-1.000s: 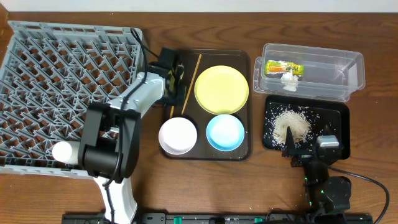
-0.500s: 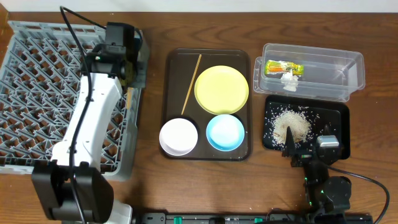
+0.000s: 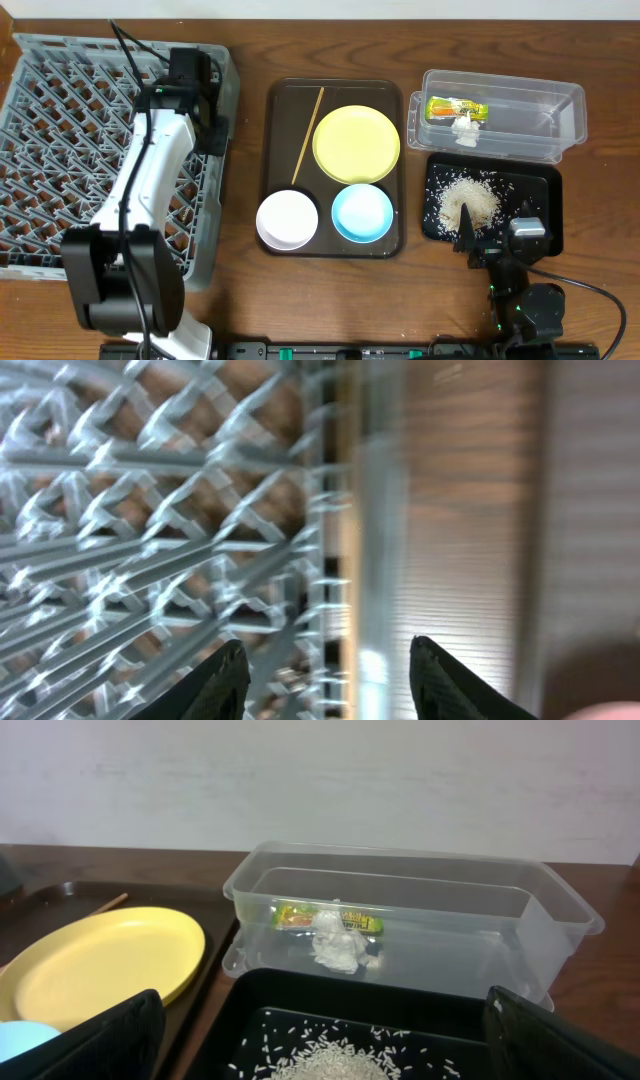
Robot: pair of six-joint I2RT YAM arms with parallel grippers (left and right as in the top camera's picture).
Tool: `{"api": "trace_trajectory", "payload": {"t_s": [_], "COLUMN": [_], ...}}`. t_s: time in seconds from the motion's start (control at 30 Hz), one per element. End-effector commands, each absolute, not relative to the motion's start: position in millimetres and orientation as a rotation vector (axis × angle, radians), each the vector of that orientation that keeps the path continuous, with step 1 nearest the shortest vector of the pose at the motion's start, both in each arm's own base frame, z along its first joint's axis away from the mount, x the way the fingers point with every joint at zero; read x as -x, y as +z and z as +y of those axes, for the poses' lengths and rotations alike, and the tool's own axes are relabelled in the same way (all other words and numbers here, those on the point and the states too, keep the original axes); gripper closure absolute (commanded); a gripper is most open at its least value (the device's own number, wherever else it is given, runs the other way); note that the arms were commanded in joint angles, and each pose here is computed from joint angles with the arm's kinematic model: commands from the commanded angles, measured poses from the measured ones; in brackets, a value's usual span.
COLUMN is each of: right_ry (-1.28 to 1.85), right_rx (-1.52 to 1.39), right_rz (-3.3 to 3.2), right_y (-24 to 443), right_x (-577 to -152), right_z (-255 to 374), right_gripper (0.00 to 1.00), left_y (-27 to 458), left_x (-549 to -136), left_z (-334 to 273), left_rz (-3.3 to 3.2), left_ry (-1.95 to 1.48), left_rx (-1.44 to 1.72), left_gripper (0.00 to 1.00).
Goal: Sort waste into correct bins and load items into the dishwasher
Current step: 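Move the left gripper back to the tray and grasp the second chopstick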
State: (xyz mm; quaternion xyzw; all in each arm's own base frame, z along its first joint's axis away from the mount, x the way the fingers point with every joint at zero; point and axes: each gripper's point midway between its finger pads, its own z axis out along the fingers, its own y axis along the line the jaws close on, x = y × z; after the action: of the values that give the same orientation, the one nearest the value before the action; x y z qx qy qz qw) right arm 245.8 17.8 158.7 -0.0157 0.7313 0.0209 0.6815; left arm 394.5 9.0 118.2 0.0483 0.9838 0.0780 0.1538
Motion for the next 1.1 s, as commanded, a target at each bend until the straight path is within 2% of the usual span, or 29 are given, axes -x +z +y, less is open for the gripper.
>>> {"api": "trace_trajectory", "payload": {"t_s": [0.0, 0.13, 0.33, 0.57, 0.93, 1.0, 1.07], "right_ry": [0.038, 0.038, 0.037, 0.038, 0.037, 0.038, 0.038], "right_rx": [0.037, 0.037, 0.037, 0.037, 0.037, 0.037, 0.037], "right_rz": [1.64, 1.64, 1.64, 1.64, 1.639, 1.64, 1.64], "right_y": [158, 158, 158, 158, 158, 158, 158], "right_x": [-246, -246, -246, -246, -246, -246, -246], "right_z": [16, 16, 16, 16, 16, 16, 16], "right_gripper": [0.01, 0.01, 0.01, 0.01, 0.01, 0.01, 0.01], "left_y": [161, 156, 109, 42, -9, -14, -19], "left_x": [-402, -400, -399, -398, -385, -385, -388], "left_z": [-57, -106, -146, -153, -176, -177, -169], "left_rz": [2.685, 2.655, 2.718, 2.867, 2.951, 2.951, 2.949], "left_ry": [-0.132, -0.282, -0.31, -0.257, -0.297, -0.259, -0.146], "left_rx": [-0.244, -0.379, -0.475, -0.436, -0.517, -0.535, -0.539], "left_gripper": [0.47, 0.47, 0.48, 0.52, 0.53, 0.6, 0.71]}}
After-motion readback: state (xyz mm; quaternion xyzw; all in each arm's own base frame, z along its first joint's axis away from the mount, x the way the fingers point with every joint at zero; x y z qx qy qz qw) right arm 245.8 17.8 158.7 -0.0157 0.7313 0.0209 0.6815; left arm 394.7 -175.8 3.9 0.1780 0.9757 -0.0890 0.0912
